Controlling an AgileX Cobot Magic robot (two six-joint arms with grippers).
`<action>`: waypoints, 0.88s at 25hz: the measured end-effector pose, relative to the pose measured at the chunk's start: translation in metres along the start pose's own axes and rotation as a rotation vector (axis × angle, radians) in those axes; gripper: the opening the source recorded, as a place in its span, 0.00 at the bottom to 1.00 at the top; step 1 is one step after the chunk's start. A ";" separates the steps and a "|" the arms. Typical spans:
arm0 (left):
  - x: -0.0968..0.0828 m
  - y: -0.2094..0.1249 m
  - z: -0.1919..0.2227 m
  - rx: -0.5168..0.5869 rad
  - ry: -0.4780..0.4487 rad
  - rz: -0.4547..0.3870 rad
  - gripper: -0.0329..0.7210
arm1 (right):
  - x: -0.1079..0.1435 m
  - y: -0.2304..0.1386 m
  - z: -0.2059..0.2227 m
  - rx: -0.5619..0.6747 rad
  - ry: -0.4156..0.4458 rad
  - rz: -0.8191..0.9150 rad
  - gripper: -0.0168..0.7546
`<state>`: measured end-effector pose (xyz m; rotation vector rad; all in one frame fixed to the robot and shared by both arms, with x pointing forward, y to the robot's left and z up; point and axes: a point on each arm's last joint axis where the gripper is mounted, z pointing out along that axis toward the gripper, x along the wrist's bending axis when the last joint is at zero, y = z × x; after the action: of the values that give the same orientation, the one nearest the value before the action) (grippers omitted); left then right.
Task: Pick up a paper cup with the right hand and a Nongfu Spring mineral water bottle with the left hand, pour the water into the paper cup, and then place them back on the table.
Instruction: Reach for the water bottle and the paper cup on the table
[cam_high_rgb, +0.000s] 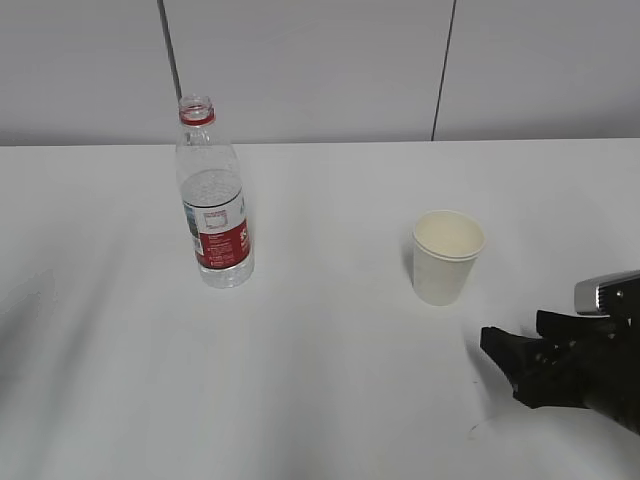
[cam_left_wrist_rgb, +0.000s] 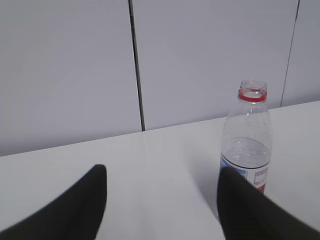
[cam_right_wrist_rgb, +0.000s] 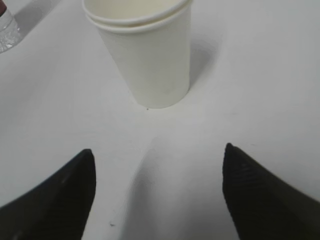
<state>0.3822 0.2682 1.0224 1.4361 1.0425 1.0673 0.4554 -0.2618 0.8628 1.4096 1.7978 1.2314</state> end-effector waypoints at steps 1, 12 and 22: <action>0.000 0.000 0.000 0.000 0.000 0.000 0.62 | 0.000 0.000 0.000 0.000 0.000 0.001 0.79; 0.000 0.000 0.000 0.000 0.000 0.000 0.62 | -0.005 0.021 0.019 -0.091 0.011 -0.026 0.82; 0.000 0.000 0.000 -0.001 0.000 0.000 0.62 | -0.003 0.031 0.039 -0.123 0.098 -0.065 0.83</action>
<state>0.3822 0.2682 1.0225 1.4355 1.0421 1.0677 0.5033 -0.2508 0.8727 1.2329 1.7844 1.3734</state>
